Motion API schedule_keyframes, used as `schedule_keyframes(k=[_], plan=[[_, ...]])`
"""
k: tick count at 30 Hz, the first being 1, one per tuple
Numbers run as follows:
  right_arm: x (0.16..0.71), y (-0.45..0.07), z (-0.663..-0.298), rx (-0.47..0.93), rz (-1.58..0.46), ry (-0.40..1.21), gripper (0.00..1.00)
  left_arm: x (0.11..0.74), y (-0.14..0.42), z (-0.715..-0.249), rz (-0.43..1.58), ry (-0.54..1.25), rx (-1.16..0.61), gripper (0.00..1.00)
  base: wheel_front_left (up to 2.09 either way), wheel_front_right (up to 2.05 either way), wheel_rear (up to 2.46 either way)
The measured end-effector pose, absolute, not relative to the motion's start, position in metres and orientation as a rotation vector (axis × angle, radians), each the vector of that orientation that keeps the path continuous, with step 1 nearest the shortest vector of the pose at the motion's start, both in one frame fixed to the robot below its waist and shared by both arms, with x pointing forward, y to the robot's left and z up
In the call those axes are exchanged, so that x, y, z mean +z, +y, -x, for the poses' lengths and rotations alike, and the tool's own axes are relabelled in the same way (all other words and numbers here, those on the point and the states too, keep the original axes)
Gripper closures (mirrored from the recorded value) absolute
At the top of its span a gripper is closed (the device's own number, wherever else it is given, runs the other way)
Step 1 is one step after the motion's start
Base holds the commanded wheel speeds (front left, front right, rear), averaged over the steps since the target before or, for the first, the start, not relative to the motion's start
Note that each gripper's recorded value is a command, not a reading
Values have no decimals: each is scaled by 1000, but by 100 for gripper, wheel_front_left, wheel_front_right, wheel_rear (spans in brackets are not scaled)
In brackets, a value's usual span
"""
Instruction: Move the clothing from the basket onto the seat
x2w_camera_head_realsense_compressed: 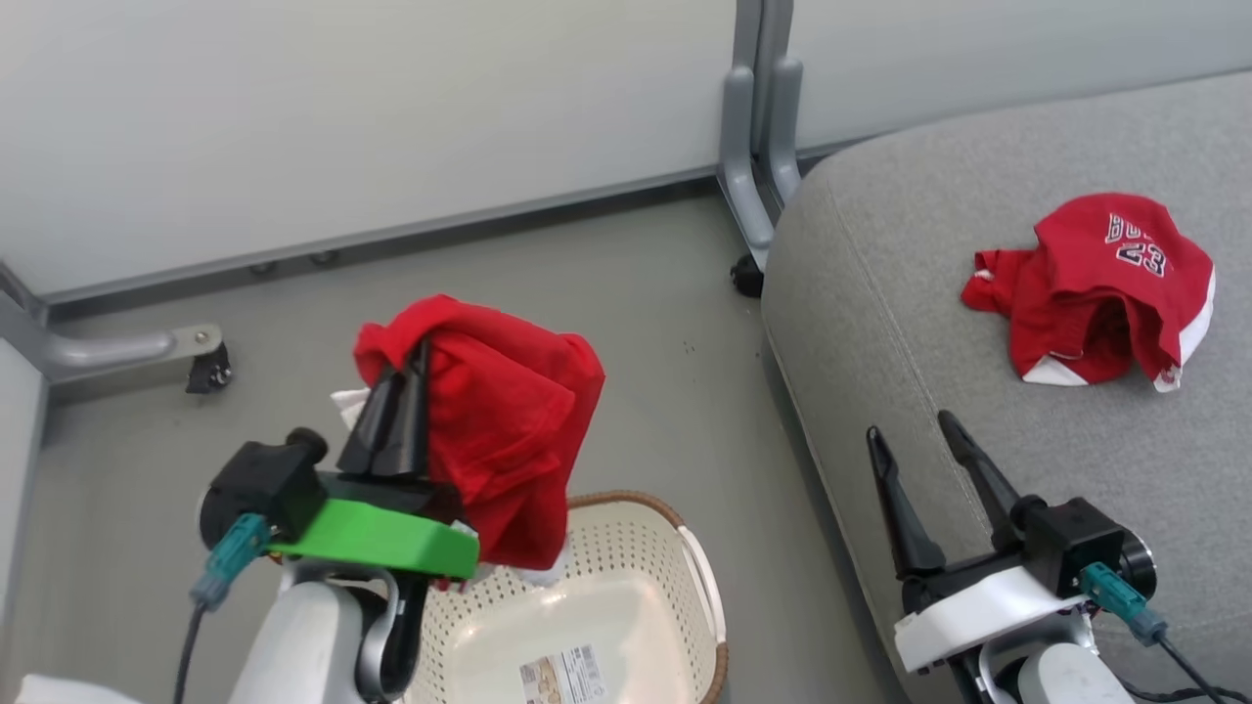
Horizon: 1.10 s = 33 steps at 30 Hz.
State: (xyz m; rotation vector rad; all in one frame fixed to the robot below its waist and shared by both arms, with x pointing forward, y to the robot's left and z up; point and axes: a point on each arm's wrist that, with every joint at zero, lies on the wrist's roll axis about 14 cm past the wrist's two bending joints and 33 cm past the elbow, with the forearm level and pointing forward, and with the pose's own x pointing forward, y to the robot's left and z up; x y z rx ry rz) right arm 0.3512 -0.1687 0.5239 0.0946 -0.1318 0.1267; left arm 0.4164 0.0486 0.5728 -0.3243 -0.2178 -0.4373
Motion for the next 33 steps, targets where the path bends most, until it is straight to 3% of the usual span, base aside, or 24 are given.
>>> schedule_keyframes(k=[11,33], plan=[[542,-139,-345,220,-101,-187,0,664,60,-377,355,-502,-462,100,0,0,0],[546,-138,-348,241,-94,-197,0,692,-6,-325,313,-589,-773,100,0,0,0]])
